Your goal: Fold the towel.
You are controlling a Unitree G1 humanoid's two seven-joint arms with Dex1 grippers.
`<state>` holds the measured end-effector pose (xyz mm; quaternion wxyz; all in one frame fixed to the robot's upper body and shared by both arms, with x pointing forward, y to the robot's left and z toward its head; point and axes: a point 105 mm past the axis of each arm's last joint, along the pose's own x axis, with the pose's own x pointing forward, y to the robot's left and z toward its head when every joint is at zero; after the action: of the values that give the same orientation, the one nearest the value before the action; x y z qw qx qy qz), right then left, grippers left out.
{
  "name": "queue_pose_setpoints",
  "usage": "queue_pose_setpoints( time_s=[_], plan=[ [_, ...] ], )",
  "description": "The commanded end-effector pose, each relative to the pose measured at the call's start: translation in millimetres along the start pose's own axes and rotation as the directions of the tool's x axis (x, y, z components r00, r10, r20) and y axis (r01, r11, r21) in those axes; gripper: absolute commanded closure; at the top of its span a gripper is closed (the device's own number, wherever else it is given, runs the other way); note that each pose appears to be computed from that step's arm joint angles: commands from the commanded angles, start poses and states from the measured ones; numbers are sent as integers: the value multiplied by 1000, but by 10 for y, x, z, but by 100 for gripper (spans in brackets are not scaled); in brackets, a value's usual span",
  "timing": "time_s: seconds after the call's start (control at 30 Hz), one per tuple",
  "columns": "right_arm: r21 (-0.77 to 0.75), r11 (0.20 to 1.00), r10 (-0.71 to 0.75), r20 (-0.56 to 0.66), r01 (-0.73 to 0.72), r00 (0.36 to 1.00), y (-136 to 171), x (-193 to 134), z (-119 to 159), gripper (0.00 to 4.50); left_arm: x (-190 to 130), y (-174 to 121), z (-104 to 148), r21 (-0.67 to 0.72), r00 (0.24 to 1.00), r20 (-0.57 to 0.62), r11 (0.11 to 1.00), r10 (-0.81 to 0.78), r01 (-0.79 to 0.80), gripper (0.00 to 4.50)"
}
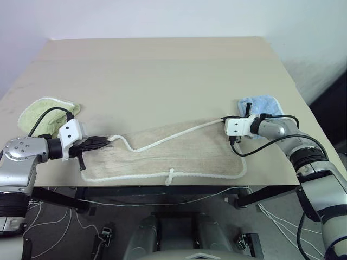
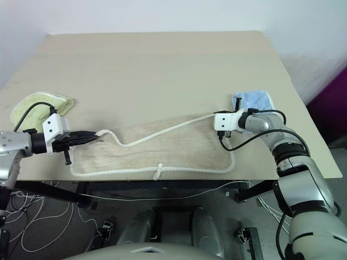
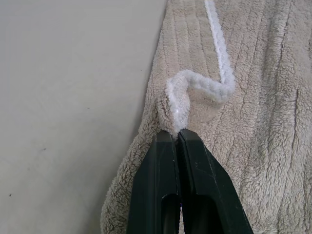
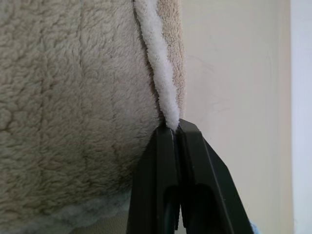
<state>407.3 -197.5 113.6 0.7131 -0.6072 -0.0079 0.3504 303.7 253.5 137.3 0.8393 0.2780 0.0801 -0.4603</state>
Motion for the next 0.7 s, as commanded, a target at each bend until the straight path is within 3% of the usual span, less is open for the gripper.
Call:
queue_pose_setpoints(
  time_s=[0.03,0.13,0.27,0.43,0.7],
  plan=[
    [-7,1000,-26,14,26,1000,-107,-26,24,449,-9,21,92,33,1000,20,999,10,-10,450],
    [-29,997,-67,8,67,998,-217,-59,23,449,-18,54,110,42,999,32,999,33,-34,450],
    [-3,988,-156,13,156,988,-503,-143,36,449,-50,313,256,-3,978,126,986,168,-169,450],
    [84,962,-264,27,261,964,-935,-301,72,449,-154,742,449,-67,904,222,931,364,-359,450],
    [144,899,-423,38,414,905,-1723,-706,174,449,-422,1333,910,-116,758,359,832,544,-543,450]
  ],
)
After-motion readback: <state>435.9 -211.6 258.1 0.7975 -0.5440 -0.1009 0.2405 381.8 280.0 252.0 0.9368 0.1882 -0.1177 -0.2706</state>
